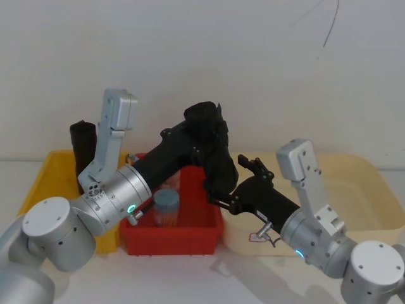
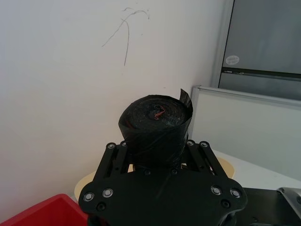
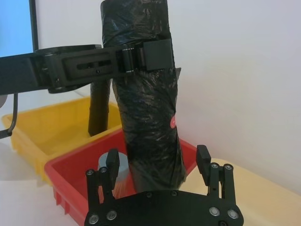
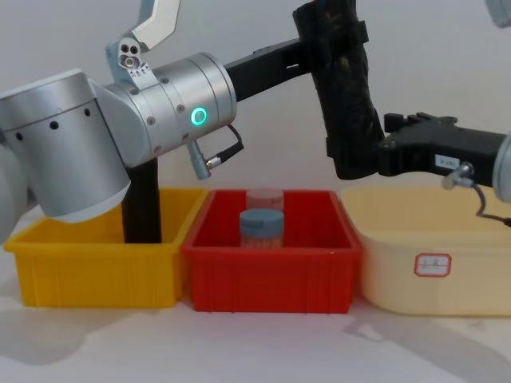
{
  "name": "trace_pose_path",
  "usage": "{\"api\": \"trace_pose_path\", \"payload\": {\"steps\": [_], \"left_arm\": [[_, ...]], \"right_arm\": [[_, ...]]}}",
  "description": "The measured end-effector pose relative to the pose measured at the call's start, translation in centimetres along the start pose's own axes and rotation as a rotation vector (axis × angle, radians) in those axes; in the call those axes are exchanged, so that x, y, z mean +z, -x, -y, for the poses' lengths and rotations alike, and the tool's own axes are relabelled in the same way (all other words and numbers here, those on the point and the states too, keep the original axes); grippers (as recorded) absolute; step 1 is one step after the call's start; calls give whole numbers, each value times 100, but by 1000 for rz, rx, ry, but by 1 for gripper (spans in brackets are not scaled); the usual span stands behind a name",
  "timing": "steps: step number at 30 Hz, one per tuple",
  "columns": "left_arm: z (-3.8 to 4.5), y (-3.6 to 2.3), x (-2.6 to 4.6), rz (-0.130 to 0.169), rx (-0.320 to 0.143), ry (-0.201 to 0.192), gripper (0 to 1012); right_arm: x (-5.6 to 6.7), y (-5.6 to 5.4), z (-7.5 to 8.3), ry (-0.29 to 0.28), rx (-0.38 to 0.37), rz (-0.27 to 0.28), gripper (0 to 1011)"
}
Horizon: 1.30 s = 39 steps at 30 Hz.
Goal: Pick up the garbage bag with the one hand and transfer it to the other hand.
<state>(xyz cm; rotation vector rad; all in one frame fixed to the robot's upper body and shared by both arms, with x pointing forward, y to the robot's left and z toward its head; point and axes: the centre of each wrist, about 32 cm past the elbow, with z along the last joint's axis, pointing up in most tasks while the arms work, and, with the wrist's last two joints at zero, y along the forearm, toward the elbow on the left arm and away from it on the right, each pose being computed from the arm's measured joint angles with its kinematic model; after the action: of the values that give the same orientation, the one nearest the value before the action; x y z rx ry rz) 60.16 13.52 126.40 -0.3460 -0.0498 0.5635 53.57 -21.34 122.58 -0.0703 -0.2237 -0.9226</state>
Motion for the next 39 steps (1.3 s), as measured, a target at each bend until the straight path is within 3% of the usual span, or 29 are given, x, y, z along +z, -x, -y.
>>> {"api": "trace_pose_path", "payload": {"steps": [8, 12, 18, 25, 29, 39], "left_arm": [[0, 0, 0, 0, 0, 0, 457], [0, 0, 0, 0, 0, 0, 457], [-1, 0, 0, 0, 0, 0, 457], [-1, 0, 0, 0, 0, 0, 457], [-1, 0, 0, 0, 1, 0, 457], [0, 0, 0, 0, 0, 0, 704]], "right_arm": [[26, -37, -128, 7, 20, -1, 1000], [37, -47, -203, 17, 30, -7, 947], [39, -52, -270, 27, 35, -14, 815], [45, -54, -327, 34, 38, -19, 583], [48, -53, -348, 37, 39, -19, 538], [65, -63, -365, 40, 31, -9, 531]]}}
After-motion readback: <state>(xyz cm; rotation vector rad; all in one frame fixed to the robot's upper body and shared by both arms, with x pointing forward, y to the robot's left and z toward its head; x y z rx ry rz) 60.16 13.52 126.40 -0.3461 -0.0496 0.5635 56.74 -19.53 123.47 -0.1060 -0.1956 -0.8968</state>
